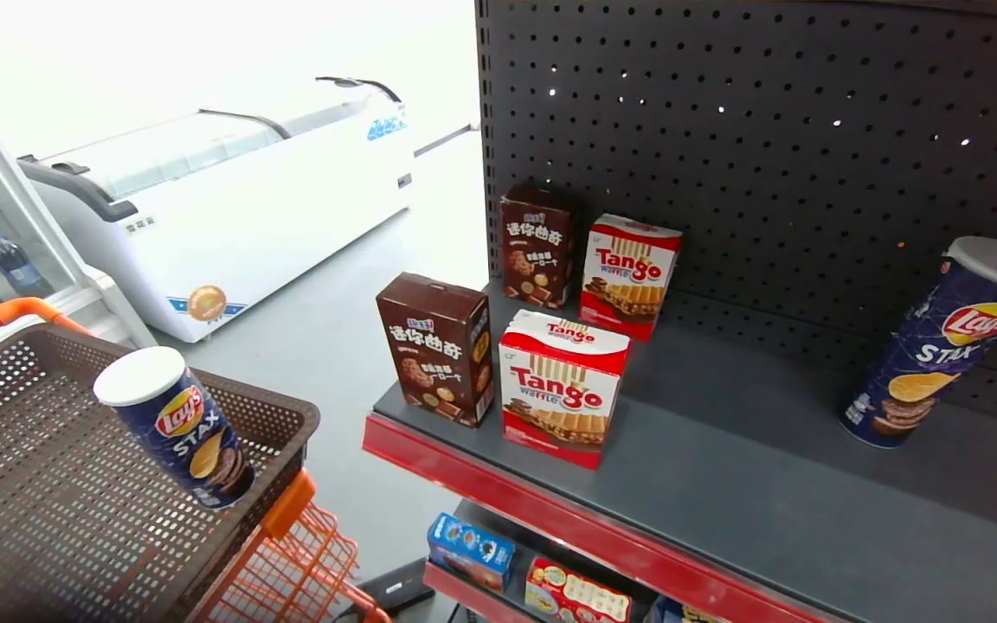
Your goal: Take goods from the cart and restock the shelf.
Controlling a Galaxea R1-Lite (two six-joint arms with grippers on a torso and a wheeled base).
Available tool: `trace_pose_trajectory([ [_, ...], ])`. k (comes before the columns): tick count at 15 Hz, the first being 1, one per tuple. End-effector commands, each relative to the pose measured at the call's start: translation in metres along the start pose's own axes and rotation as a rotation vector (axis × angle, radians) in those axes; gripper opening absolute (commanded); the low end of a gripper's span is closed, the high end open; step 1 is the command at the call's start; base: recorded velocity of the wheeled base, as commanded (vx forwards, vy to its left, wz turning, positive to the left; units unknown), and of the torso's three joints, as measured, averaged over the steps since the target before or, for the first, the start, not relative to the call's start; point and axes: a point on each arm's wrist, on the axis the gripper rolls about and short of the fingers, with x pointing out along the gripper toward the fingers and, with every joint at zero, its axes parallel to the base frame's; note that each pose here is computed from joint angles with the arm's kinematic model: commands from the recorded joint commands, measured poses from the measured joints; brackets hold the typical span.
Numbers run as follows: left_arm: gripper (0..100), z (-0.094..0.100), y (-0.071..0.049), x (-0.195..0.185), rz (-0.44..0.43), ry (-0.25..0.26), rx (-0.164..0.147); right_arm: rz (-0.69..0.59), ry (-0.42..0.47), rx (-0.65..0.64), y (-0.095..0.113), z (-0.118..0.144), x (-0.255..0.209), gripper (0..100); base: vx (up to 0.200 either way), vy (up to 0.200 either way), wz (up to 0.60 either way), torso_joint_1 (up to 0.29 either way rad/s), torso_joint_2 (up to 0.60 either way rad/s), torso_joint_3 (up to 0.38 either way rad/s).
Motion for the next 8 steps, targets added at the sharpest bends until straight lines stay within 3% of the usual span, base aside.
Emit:
trace_pose_trajectory([
  [1,100,0.000,0.000,0.000,0.002,0.001,-0.001,0.000,0.002,-0.001,0.000,0.000,0.000,100,0.000,0.000,0.00,0.000,0.00,0.000],
  [6,100,0.000,0.000,0.000,-0.003,0.003,0.003,0.000,0.002,-0.001,0.000,0.000,0.000,100,0.000,0.000,0.00,0.000,0.00,0.000],
  [7,100,0.006,0.000,-0.001,0.006,-0.005,0.005,0.000,0.002,-0.001,0.000,0.000,0.000,100,0.000,0.000,0.00,0.000,0.00,0.000],
  [8,100,0.034,0.000,0.000,0.000,-0.004,0.013,0.000,0.002,0.000,0.000,0.000,0.000,100,0.000,0.000,0.00,0.000,0.00,0.000],
])
